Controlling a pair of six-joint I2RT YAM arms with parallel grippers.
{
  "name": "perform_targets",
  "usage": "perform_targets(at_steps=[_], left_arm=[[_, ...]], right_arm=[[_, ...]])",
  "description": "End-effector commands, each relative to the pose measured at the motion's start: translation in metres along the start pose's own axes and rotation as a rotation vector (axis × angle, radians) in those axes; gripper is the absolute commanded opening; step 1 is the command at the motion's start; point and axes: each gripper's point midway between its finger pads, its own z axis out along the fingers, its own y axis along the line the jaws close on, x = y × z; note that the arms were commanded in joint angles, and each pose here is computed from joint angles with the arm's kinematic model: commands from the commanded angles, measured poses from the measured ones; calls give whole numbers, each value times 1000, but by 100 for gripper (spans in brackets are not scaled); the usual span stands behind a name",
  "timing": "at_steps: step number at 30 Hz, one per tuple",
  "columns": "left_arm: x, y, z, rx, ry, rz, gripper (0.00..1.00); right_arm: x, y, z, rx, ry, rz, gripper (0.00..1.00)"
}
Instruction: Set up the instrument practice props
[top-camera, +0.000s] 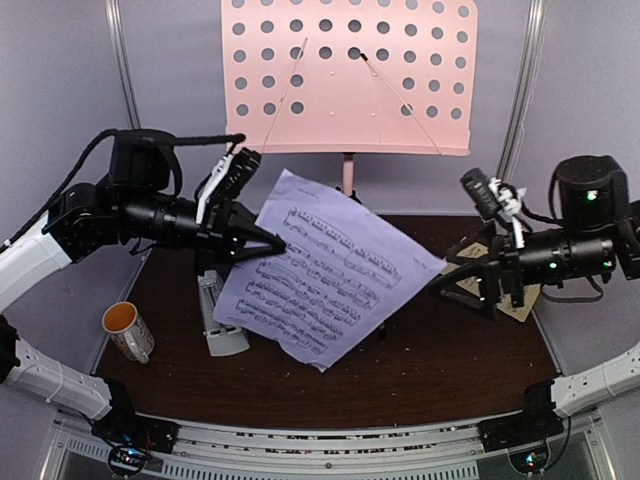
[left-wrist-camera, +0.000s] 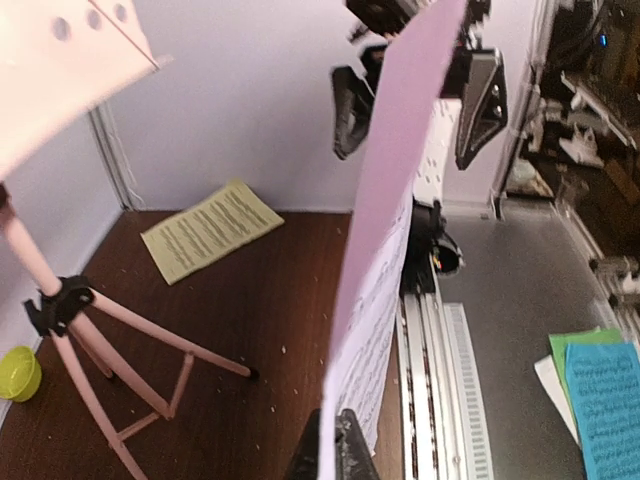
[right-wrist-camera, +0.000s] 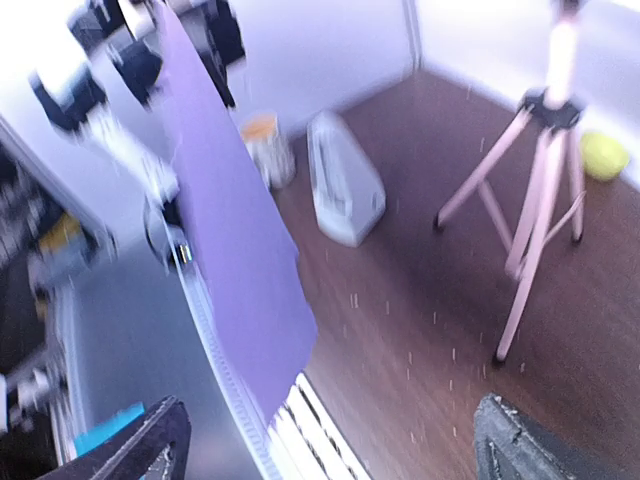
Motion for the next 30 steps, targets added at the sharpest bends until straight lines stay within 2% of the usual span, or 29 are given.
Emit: perform_targets(at_steps=[1,11,16,19,27,30], left_arm=[[-72,1,-30,33,-297,-47,0],[-136,6,-52,76,-507,-112,0],[-145,2,-55,115,-534,-119,0],[-144,2,-54,119,-531,-133,0],[-140,6,-51,109,-533,-164,0],[-143,10,-50,96,-533,-173,0]], right_arm=[[-68,-4,-43,-33,-449,145,100],[-93,10,-30,-104,-557,131,100],[-103,13,-23,-90,-570,85,96],[-113,21,-18,-118,-575,72,83],[-129,23,-30,-118,-613,84,36],[-133,23,-35,-115,-618,99,13]])
